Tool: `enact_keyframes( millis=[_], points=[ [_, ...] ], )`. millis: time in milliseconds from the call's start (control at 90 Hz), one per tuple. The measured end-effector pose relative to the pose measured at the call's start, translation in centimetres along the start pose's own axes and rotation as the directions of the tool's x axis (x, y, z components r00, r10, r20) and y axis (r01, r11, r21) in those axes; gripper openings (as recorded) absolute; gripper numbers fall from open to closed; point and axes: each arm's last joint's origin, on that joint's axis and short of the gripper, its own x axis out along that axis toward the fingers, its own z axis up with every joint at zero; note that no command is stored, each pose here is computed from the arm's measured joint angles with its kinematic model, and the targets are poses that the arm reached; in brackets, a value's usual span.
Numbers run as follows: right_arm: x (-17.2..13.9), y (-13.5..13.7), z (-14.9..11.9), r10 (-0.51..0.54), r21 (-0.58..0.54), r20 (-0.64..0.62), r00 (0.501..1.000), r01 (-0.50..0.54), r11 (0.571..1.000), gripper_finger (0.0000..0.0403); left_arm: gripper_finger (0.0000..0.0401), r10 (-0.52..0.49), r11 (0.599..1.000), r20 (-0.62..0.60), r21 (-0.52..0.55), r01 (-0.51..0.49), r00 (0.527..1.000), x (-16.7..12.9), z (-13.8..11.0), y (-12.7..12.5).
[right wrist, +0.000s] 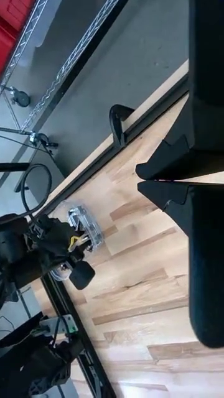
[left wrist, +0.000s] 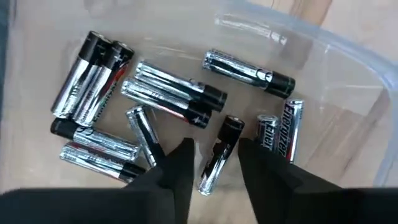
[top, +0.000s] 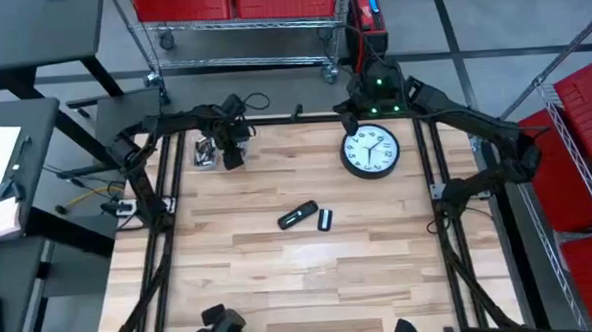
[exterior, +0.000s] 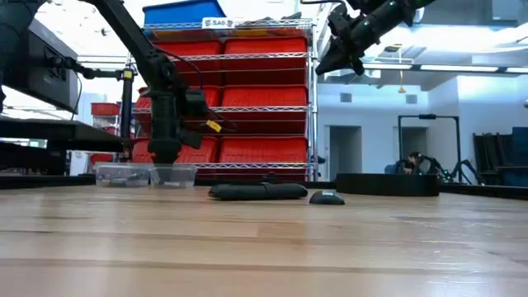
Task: Insert battery
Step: Insert the silver battery into the remote battery compartment
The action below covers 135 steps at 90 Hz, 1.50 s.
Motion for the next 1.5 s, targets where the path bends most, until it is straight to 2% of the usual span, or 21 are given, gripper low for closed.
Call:
enact_keyframes(
  millis=[156, 356, 656, 733, 833, 978, 1089, 1233, 1500],
  points=[
    [0.0, 0.0, 0.0, 0.000, -0.002, 0.000, 1.000, 0.000, 1.000, 0.0000, 0.0012, -0.007, 1.000, -0.021, 0.000, 0.007, 1.000, -0.3, 0.1, 0.1],
    [0.0, 0.0, 0.0, 0.000, -0.007, 0.001, 1.000, 0.000, 1.000, 0.0000, 0.0013, -0.006, 1.000, -0.039, -0.016, 0.005, 0.999, -1.8, 0.9, 0.6],
    [0.0, 0.0, 0.0, 0.000, -0.009, 0.000, 1.000, 0.000, 1.000, 0.0000, 0.0004, 0.058, 0.998, 0.105, -0.022, -0.056, 0.993, -7.9, 2.6, 1.6],
    [0.0, 0.0, 0.0, 0.000, -0.009, 0.001, 1.000, 0.000, 1.000, 0.0000, 0.0003, 0.038, 0.999, 0.172, -0.016, -0.036, 0.984, -10.0, 3.0, 1.6],
    [0.0, 0.0, 0.0, 0.000, -0.009, 0.002, 1.000, 0.000, 1.000, 0.0000, 0.0003, -0.037, 0.999, 0.316, 0.009, 0.036, 0.948, -13.0, 3.4, 1.5],
    [0.0, 0.0, 0.0, 0.000, -0.018, 0.002, 1.000, 0.000, 1.000, 0.0000, 0.0002, -0.185, 0.983, 0.523, 0.096, 0.158, 0.832, -17.1, 3.8, 0.8],
    [0.0, 0.0, 0.0, 0.000, -0.017, 0.002, 1.000, 0.000, 1.000, 0.0000, 0.0002, -0.208, 0.978, 0.602, 0.112, 0.176, 0.771, -18.9, 4.0, 0.2],
    [0.0, 0.0, 0.0, 0.000, -0.017, 0.000, 1.000, 0.000, 1.000, 0.0000, 0.0002, -0.223, 0.974, 0.626, 0.112, 0.197, 0.748, -20.0, 4.3, -1.0],
    [0.0, 0.0, -0.5, -0.001, -0.007, -0.048, 0.999, 0.001, 1.000, 0.0000, 0.0002, -0.293, 0.956, 0.614, 0.182, 0.230, 0.733, -20.2, 5.4, -3.7]
  ],
)
